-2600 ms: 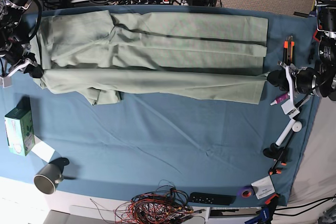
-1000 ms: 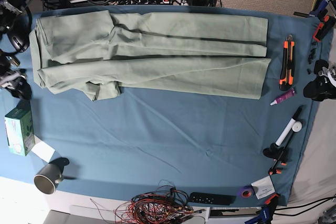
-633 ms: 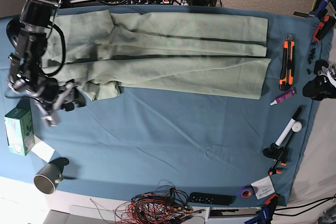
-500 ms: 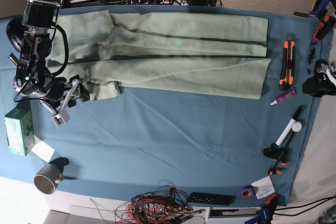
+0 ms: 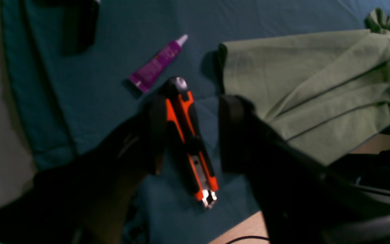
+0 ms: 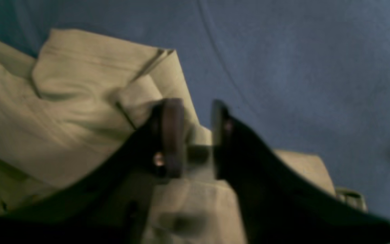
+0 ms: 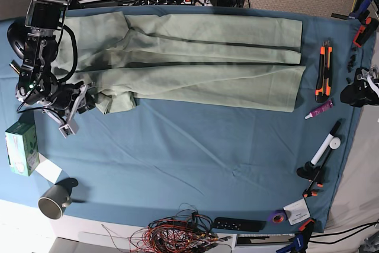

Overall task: Fold the T-shirt properly
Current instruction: 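Move the right gripper onto the band end near it and grasp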

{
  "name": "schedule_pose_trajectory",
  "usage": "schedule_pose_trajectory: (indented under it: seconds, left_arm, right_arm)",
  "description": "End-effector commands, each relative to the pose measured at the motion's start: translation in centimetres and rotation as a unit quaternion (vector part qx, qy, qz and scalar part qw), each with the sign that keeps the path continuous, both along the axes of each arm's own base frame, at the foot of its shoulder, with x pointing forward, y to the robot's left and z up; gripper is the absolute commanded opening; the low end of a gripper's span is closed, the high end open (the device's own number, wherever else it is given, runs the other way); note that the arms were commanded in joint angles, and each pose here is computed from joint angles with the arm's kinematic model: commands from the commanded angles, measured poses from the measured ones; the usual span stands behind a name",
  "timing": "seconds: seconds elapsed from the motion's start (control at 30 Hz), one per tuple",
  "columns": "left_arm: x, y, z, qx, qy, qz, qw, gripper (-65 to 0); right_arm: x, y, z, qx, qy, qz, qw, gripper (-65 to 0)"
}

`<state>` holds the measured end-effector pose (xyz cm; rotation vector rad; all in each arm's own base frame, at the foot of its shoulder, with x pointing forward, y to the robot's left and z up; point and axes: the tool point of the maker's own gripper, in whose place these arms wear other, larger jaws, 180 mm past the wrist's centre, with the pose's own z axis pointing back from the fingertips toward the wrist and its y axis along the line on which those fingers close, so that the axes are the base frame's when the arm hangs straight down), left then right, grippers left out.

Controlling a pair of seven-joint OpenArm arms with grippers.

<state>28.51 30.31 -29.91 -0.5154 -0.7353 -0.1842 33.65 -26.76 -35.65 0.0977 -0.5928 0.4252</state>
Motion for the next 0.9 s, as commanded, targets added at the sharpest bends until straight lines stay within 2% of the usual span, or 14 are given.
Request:
schedule_pose_trajectory:
  seconds: [0.0, 0.1, 0.2, 0.3, 0.33, 0.37, 0.7, 0.73, 0.77, 0.87]
  left_arm:
    - [0.7, 0.6, 1.7, 0.008, -0.025, -0.002, 1.0, -39.0]
    - [0.7, 0.6, 1.7, 0.008, -0.025, -0.002, 1.0, -39.0]
    - [0.7, 0.6, 1.7, 0.008, -0.026, -0.002, 1.0, -39.0]
    - [0.7, 0.6, 1.7, 0.008, -0.026, -0.001, 1.0, -39.0]
    - [0.7, 0.6, 1.8, 0.008, -0.026, -0.001, 1.0, -39.0]
    - [0.7, 0.6, 1.7, 0.008, -0.026, -0.001, 1.0, -39.0]
    - [0.7, 0.6, 1.7, 0.008, -0.026, -0.001, 1.0, -39.0]
    - [0.7, 0.6, 1.7, 0.008, -0.026, -0.001, 1.0, -39.0]
    - [0.7, 0.6, 1.8, 0.008, -0.026, -0.001, 1.0, -39.0]
    - [0.7, 0.6, 1.8, 0.008, -0.026, -0.001, 1.0, -39.0]
  right_arm:
    - [1.3, -0.4, 2.0, 0.001, -0.032, 0.001, 0.9995, -55.9]
    - [1.3, -0.2, 2.0, 0.006, -0.034, 0.002, 0.9994, -58.6]
    - [1.5, -0.1, 2.2, 0.009, -0.042, 0.002, 0.9991, -56.6]
    - [1.7, -0.1, 2.3, 0.009, -0.049, 0.002, 0.9987, -37.7]
    - [1.8, -0.1, 2.3, 0.007, -0.052, 0.002, 0.9986, -33.2]
    - [1.9, -0.1, 2.2, 0.004, -0.054, 0.001, 0.9986, -31.8]
    - [1.4, 1.8, 0.7, 0.018, -0.042, 0.003, 0.9989, -32.0]
    - [1.5, 1.7, 0.8, 0.018, -0.043, 0.003, 0.9989, -33.0]
    - [1.5, 1.7, 0.8, 0.017, -0.043, 0.003, 0.9989, -37.4]
    - [1.4, 1.6, 0.7, 0.016, -0.04, 0.003, 0.9991, -60.1]
